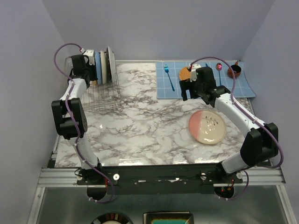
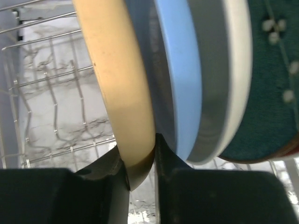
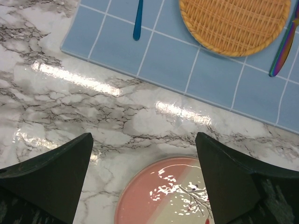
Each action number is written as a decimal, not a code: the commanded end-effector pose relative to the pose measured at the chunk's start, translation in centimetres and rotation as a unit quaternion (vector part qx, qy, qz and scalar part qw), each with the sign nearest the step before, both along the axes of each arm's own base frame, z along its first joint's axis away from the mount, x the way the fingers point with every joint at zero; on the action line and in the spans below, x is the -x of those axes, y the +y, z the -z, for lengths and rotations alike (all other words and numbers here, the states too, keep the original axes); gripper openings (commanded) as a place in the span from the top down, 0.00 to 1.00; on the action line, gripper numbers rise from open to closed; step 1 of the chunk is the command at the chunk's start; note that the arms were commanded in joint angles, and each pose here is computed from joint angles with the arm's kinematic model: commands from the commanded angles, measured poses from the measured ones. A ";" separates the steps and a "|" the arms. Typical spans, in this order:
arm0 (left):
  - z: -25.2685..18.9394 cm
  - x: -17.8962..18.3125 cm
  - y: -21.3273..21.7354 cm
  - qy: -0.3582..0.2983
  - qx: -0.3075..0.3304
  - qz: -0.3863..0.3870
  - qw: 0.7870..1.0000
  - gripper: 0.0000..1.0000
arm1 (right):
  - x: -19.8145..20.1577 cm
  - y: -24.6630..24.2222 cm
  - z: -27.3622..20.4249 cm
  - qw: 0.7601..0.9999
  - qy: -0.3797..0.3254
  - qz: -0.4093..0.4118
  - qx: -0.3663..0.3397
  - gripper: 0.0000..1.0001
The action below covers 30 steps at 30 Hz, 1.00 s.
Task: Unload the plates from the dish rack
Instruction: Unload the plate from the dish rack.
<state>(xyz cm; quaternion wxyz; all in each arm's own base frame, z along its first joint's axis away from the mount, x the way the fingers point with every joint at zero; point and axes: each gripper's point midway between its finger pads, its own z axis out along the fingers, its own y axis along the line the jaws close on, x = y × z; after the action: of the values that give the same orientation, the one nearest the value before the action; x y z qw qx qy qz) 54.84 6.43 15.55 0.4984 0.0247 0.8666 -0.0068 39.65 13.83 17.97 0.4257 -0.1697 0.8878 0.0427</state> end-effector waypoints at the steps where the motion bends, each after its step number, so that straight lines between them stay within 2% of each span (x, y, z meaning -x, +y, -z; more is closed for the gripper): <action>1: -3.5 0.6 0.6 -0.023 -0.017 0.006 1.000 0.89 | 0.3 0.2 1.8 1.000 0.030 -0.005 -0.006 0.00; 2: -3.8 0.6 0.5 -0.024 -0.019 0.006 1.000 1.00 | 0.4 0.3 1.8 0.999 0.032 -0.006 -0.007 0.00; 20: -11.5 3.0 1.7 -0.066 -0.098 0.009 0.993 1.00 | 0.4 0.5 2.5 0.999 0.044 -0.010 -0.007 0.01; 30: -16.5 7.2 0.6 -0.089 -0.122 0.030 0.988 1.00 | 0.5 1.0 2.8 0.998 0.052 -0.021 -0.014 0.00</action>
<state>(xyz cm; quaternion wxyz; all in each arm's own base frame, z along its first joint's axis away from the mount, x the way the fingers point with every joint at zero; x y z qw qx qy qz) 49.43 4.77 24.50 0.5081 0.0922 0.8563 0.0030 39.52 14.51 16.07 0.4000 -0.1799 0.8970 0.0560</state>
